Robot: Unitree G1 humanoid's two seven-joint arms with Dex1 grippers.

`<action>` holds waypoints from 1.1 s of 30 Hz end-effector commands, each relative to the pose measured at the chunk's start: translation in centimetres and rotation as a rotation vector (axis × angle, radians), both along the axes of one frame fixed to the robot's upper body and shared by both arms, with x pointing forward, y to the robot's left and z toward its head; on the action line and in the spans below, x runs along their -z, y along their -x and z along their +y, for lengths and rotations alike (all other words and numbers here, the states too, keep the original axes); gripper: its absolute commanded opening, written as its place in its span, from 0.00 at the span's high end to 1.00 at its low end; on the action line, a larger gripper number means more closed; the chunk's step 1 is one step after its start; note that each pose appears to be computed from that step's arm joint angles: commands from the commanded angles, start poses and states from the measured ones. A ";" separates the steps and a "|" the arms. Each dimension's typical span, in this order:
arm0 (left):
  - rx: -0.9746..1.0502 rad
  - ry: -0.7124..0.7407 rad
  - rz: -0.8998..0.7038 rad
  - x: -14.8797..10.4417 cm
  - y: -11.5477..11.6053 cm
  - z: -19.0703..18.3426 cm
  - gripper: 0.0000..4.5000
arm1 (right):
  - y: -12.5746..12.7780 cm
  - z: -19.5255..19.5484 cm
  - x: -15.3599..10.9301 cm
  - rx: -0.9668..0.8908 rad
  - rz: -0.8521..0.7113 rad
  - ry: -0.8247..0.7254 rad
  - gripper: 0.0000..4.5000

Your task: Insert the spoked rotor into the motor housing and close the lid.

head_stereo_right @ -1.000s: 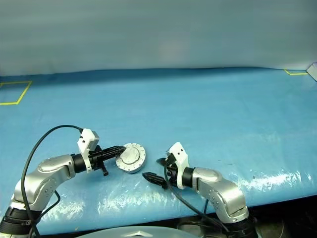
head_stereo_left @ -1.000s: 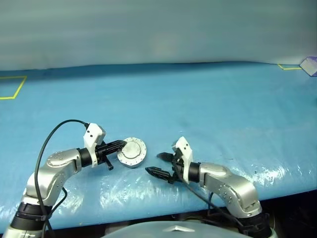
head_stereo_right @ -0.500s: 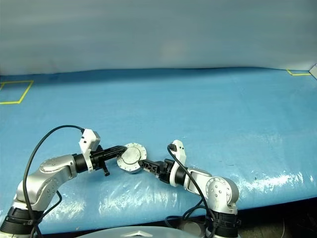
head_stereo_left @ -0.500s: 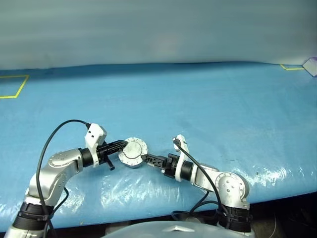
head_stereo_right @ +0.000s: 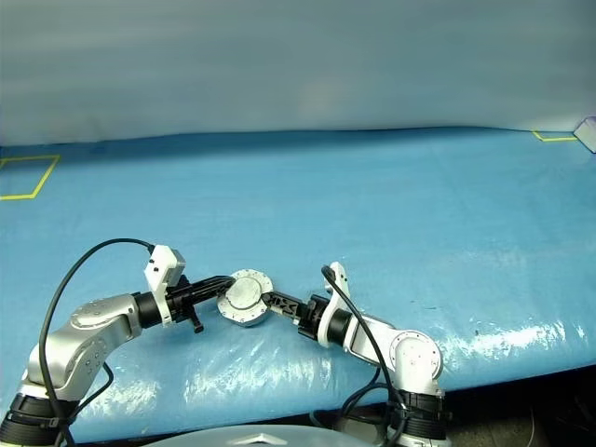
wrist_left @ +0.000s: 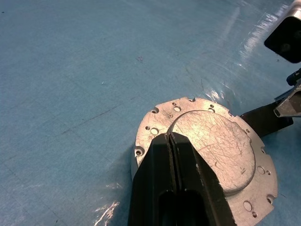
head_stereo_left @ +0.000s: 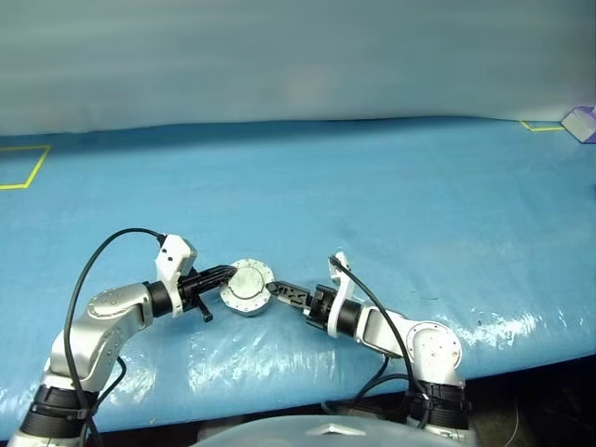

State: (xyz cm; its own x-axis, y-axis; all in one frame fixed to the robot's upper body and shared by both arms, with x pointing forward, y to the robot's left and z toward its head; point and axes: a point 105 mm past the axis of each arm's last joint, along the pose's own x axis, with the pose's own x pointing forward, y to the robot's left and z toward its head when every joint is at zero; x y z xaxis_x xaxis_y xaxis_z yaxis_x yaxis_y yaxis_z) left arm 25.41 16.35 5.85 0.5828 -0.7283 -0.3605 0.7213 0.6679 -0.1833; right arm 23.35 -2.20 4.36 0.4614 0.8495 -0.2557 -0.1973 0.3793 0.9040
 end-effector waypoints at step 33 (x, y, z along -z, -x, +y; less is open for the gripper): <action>-0.028 0.012 0.065 2.1 0.8 -0.1 1.00 | 0.9 3.1 -0.4 -0.045 0.105 -0.123 0.72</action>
State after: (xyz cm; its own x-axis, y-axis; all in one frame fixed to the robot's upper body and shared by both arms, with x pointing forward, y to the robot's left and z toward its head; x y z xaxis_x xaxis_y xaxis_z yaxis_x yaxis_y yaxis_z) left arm 25.67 16.48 5.67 0.6109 -0.7162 -0.3373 0.7020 0.6871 -0.1874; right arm 22.99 -0.14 4.16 0.4245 0.8804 -0.2113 -0.0980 0.2767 0.9559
